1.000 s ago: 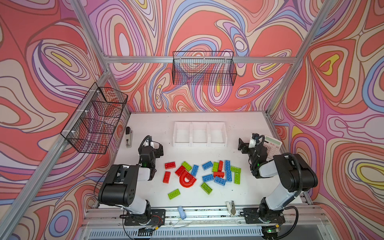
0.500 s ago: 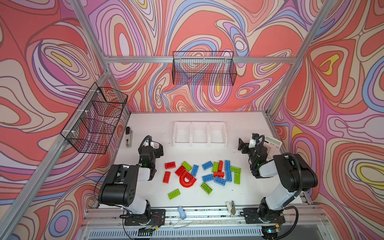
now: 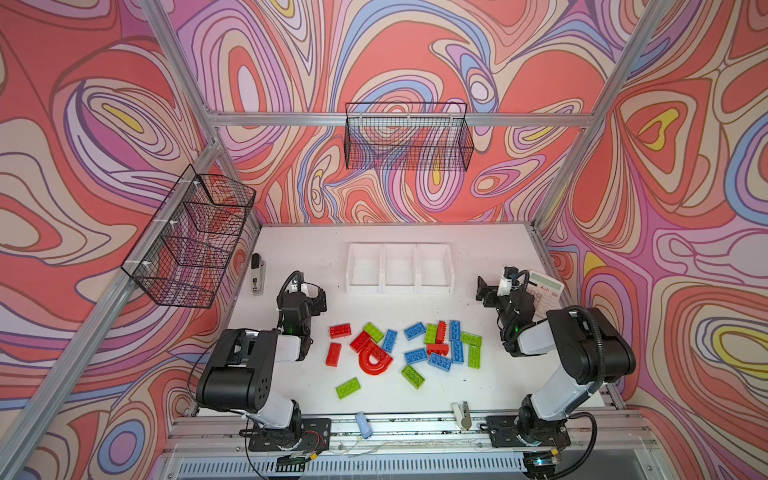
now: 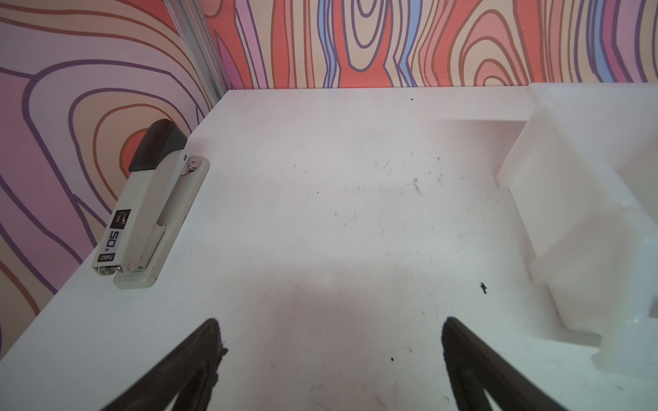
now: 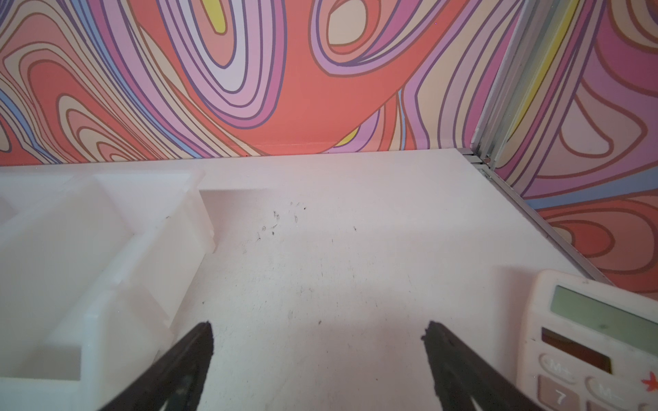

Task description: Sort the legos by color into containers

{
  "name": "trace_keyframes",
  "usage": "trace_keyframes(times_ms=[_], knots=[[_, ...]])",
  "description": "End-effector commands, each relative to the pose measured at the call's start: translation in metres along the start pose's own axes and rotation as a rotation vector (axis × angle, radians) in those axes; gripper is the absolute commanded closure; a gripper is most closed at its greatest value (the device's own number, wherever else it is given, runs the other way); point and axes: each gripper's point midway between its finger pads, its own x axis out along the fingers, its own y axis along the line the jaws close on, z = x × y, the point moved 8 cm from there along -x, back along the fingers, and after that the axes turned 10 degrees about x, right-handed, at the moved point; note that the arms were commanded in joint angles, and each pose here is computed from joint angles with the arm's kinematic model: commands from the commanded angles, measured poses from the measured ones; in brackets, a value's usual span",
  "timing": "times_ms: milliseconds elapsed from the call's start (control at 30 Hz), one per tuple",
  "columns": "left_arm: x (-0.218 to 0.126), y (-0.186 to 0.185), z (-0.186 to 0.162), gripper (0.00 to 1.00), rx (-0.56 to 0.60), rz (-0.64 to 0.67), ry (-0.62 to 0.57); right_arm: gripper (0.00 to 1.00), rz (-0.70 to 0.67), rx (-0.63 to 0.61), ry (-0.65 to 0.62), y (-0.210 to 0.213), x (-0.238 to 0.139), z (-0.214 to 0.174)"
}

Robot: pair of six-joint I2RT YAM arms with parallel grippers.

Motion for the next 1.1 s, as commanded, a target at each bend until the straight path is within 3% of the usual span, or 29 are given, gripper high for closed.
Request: trace_keyframes(times_ms=[0, 67, 200, 333, 500, 600, 833, 933, 1067], knots=[[0.003, 0.001, 0.003, 0.27, 0.001, -0.006, -0.008, 0.04, 0.005, -0.01, 0.006, -0.001, 0.004, 0.0], [0.003, 0.003, 0.006, 0.37, 0.001, 0.003, -0.017, 0.11, -0.031, -0.007, -0.012, -0.003, 0.004, 0.004], [-0.005, 0.012, 0.049, 0.37, 0.008, 0.015, 0.055, 0.26, -0.141, 0.016, 0.128, -0.001, 0.03, 0.04], [-0.035, 0.018, 0.099, 0.36, -0.109, 0.058, -0.018, 0.3, -0.126, 0.129, 0.176, 0.012, 0.029, 0.076], [-0.075, 0.013, 0.136, 0.32, -0.163, 0.017, 0.039, 0.3, -0.092, 0.234, 0.243, 0.026, -0.007, 0.091], [-0.093, 0.01, 0.137, 0.3, -0.197, -0.076, 0.118, 0.31, -0.091, 0.276, 0.362, 0.03, -0.027, 0.08], [-0.118, 0.005, 0.127, 0.26, -0.063, -0.219, 0.294, 0.31, -0.126, 0.301, 0.599, 0.055, -0.074, 0.045], [-0.111, -0.006, 0.12, 0.27, -0.098, -0.295, 0.33, 0.32, -0.121, 0.321, 0.67, 0.071, -0.085, 0.026], [-0.093, -0.022, 0.108, 0.3, -0.229, -0.357, 0.369, 0.37, -0.125, 0.31, 0.746, 0.087, -0.093, 0.005]])
